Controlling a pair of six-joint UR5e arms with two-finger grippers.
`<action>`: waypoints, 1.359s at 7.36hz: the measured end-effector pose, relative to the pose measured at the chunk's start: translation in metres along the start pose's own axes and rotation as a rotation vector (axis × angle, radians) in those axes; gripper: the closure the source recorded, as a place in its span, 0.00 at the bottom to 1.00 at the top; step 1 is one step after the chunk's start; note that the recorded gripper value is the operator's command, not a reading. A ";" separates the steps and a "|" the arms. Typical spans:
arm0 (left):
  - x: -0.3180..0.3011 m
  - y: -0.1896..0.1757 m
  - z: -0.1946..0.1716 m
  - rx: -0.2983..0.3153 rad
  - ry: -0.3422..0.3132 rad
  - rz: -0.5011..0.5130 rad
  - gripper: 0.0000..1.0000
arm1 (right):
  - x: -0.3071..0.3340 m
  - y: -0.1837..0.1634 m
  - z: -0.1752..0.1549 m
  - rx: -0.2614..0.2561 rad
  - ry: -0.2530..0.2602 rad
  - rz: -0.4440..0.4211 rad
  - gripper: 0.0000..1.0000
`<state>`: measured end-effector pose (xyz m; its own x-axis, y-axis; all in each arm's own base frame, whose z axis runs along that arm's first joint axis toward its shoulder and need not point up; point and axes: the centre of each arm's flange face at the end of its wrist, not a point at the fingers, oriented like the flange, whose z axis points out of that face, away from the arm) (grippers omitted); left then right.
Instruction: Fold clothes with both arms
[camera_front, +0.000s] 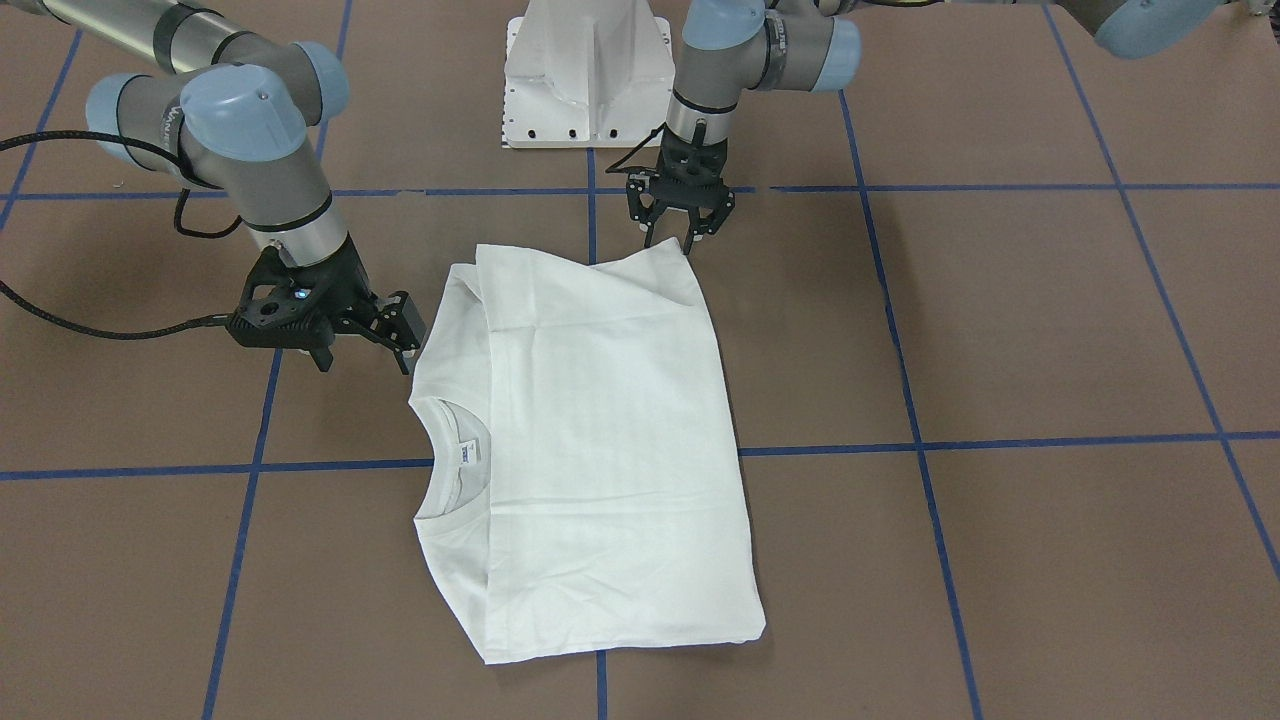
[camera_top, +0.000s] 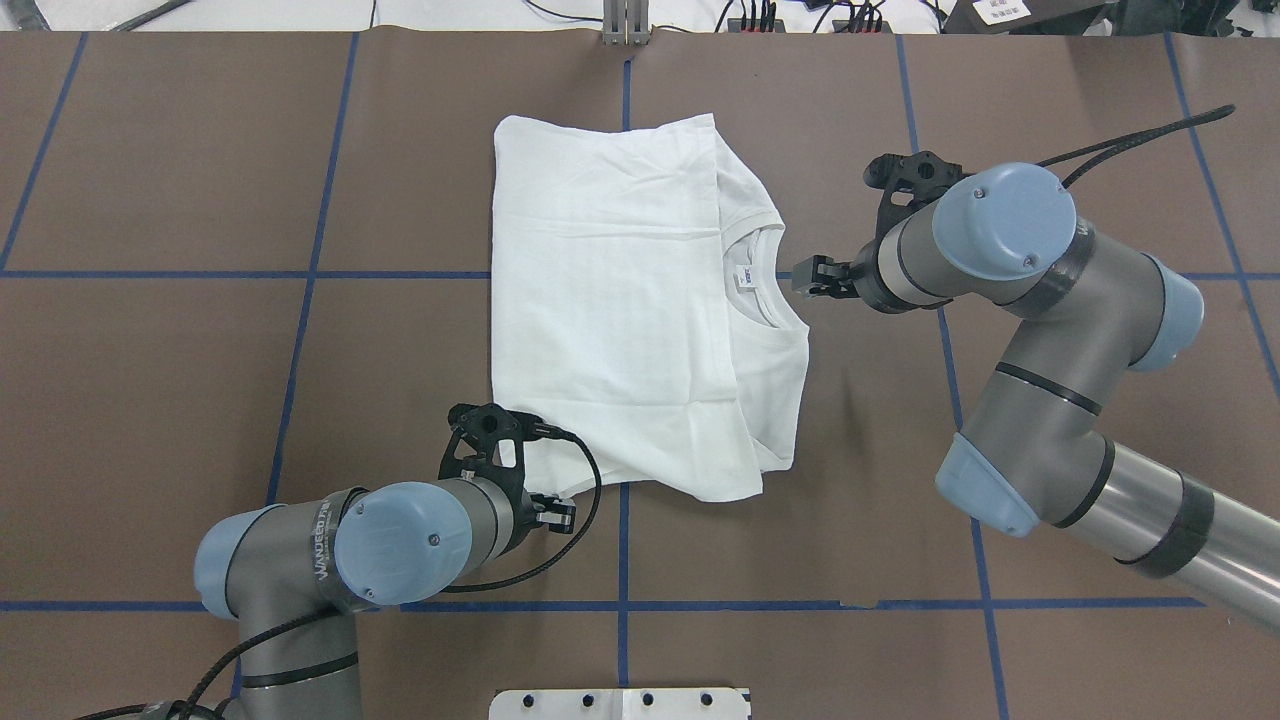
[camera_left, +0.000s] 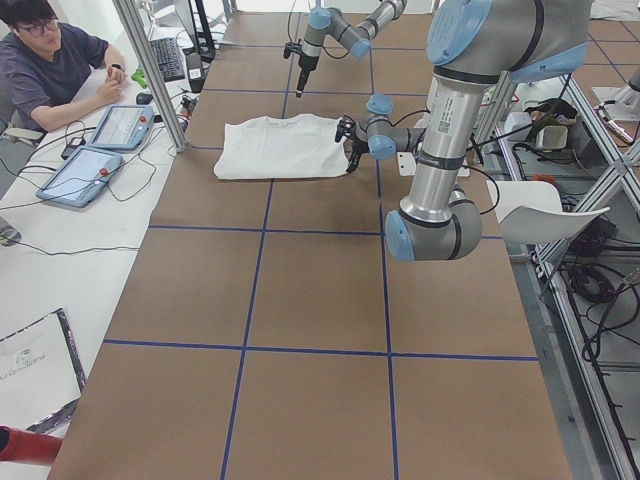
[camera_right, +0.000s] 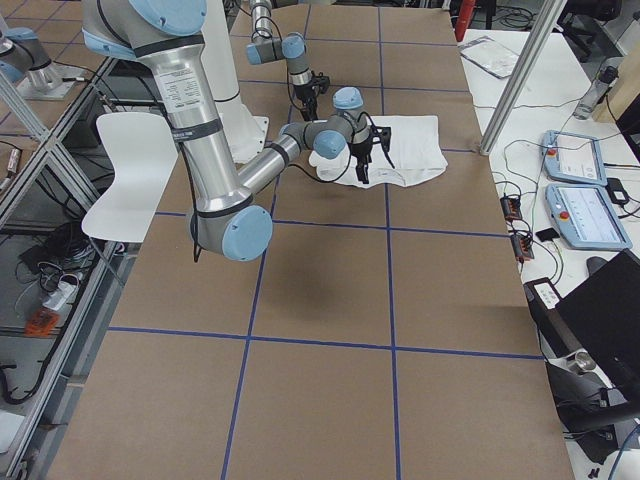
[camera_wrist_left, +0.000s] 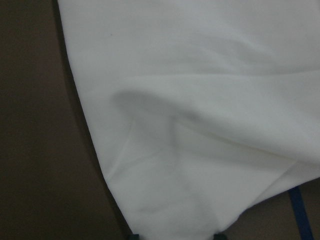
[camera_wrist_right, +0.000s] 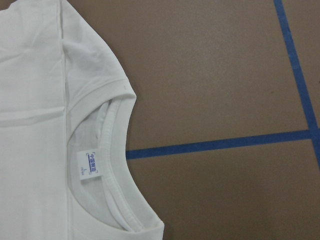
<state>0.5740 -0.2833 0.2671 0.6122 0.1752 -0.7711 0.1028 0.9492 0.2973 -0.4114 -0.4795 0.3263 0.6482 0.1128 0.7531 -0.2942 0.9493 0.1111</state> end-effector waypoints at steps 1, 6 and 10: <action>0.000 0.000 0.000 0.003 0.000 -0.001 1.00 | 0.000 0.000 0.000 0.000 -0.001 0.000 0.00; -0.007 -0.009 -0.005 0.040 -0.012 -0.006 1.00 | -0.001 0.001 0.000 0.000 -0.002 0.002 0.00; -0.041 -0.008 -0.022 0.048 -0.024 0.023 1.00 | -0.001 0.001 0.000 0.000 0.000 0.004 0.00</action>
<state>0.5313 -0.2926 0.2838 0.6335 0.1895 -0.7502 0.1256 0.9315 0.3414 -0.4120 -0.4789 0.3259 0.6468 0.1161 0.7538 -0.2969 0.9487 0.1086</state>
